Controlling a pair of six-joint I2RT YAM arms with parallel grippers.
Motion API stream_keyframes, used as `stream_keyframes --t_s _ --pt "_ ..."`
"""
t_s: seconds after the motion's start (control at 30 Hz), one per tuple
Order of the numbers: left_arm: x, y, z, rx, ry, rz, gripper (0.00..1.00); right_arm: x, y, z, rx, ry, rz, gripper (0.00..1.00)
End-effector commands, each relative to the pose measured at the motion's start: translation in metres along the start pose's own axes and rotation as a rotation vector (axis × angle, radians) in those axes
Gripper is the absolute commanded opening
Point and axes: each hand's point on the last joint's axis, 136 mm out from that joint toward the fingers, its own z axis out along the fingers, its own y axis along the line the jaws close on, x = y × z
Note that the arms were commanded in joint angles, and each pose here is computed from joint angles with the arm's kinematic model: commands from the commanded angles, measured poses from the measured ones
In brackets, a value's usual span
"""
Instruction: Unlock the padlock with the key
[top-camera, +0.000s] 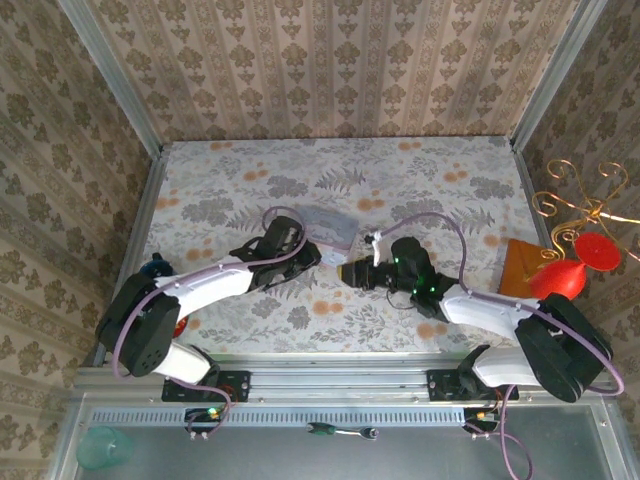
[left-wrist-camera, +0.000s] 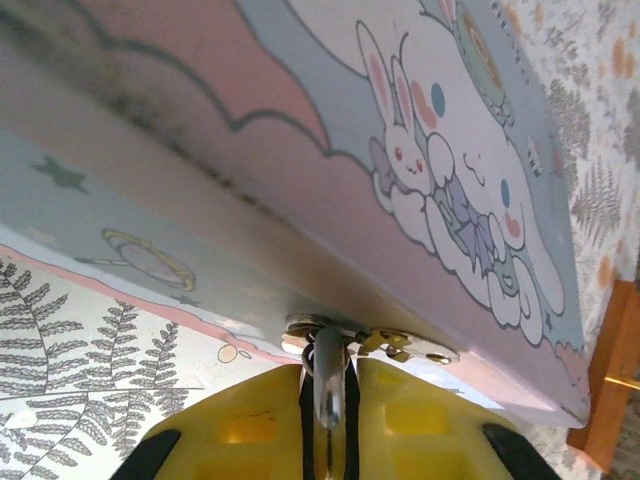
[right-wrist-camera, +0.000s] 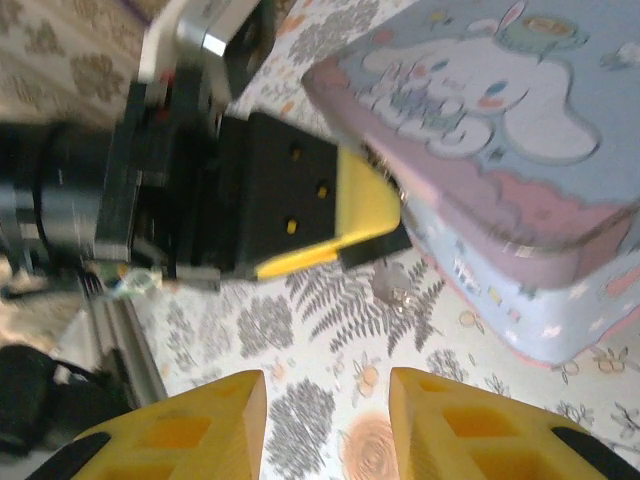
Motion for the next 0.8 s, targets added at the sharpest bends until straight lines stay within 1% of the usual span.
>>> stream_keyframes --t_s 0.0,0.07,0.13,0.33,0.4,0.5,0.6,0.67,0.77 --pt "-0.002 0.006 0.0 -0.065 -0.006 0.041 0.0 -0.002 0.004 -0.004 0.023 -0.073 -0.268 0.39" --pt "0.001 0.009 0.005 -0.074 0.01 0.041 0.0 0.005 0.016 -0.004 -0.032 -0.07 -0.37 0.39" --pt "0.005 0.014 0.01 -0.096 0.022 0.043 0.0 0.011 0.022 -0.003 -0.056 -0.067 -0.44 0.4" --pt "0.02 0.022 0.022 -0.115 0.056 0.055 0.0 0.031 0.016 0.017 -0.066 0.013 -0.509 0.39" --pt "0.023 0.024 0.023 -0.117 0.066 0.059 0.0 0.039 0.005 0.025 -0.023 0.031 -0.513 0.39" --pt "0.023 0.025 0.019 -0.14 0.058 0.088 0.0 0.039 -0.011 0.028 0.05 -0.026 -0.529 0.38" --pt "0.025 0.027 0.017 -0.147 0.063 0.092 0.0 0.041 -0.018 0.033 0.095 -0.026 -0.562 0.38" --pt "0.028 0.028 0.018 -0.14 0.073 0.088 0.0 0.04 -0.018 0.036 0.109 -0.035 -0.579 0.38" --pt "0.028 0.024 0.018 -0.121 0.07 0.091 0.0 0.041 -0.014 0.042 0.092 -0.042 -0.586 0.38"
